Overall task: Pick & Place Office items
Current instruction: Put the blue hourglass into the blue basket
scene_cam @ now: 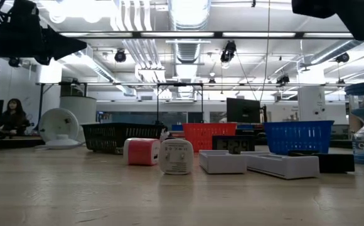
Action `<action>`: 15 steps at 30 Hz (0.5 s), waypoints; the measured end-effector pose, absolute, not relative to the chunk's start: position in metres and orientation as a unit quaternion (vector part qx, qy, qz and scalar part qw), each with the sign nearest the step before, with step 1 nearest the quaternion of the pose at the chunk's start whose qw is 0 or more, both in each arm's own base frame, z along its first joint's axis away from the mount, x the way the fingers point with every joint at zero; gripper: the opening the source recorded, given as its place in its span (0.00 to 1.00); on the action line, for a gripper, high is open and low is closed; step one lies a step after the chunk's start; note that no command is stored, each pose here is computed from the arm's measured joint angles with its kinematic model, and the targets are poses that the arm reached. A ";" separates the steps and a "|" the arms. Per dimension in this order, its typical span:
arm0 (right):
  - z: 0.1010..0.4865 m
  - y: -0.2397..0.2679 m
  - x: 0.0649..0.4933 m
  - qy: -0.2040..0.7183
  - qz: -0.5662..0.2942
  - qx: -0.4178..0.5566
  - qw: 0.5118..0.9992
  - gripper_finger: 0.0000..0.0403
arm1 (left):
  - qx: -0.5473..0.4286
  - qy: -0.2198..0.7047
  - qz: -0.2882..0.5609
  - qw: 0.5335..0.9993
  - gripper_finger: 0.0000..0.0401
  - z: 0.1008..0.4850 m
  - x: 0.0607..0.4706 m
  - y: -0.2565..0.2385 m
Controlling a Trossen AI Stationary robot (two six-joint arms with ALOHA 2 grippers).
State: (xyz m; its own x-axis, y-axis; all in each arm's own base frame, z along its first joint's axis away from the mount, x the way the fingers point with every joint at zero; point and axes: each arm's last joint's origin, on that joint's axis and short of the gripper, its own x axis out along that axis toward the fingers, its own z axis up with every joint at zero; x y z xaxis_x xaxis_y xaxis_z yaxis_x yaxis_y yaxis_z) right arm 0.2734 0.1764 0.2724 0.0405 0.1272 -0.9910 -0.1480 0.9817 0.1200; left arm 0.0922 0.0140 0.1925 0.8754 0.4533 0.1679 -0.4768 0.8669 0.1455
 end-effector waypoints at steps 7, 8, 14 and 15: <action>0.261 0.184 0.275 0.699 0.100 -0.029 0.708 0.80 | 0.091 -0.064 0.241 0.964 0.10 0.192 0.092 0.014; 0.260 0.185 0.274 0.700 0.101 -0.031 0.706 0.81 | 0.091 -0.064 0.241 0.964 0.10 0.192 0.092 0.014; 0.249 0.189 0.274 0.712 0.097 -0.039 0.695 0.83 | 0.092 -0.060 0.241 0.964 0.10 0.192 0.092 0.014; 0.248 0.190 0.273 0.713 0.097 -0.041 0.693 0.83 | 0.093 -0.059 0.241 0.964 0.10 0.191 0.092 0.014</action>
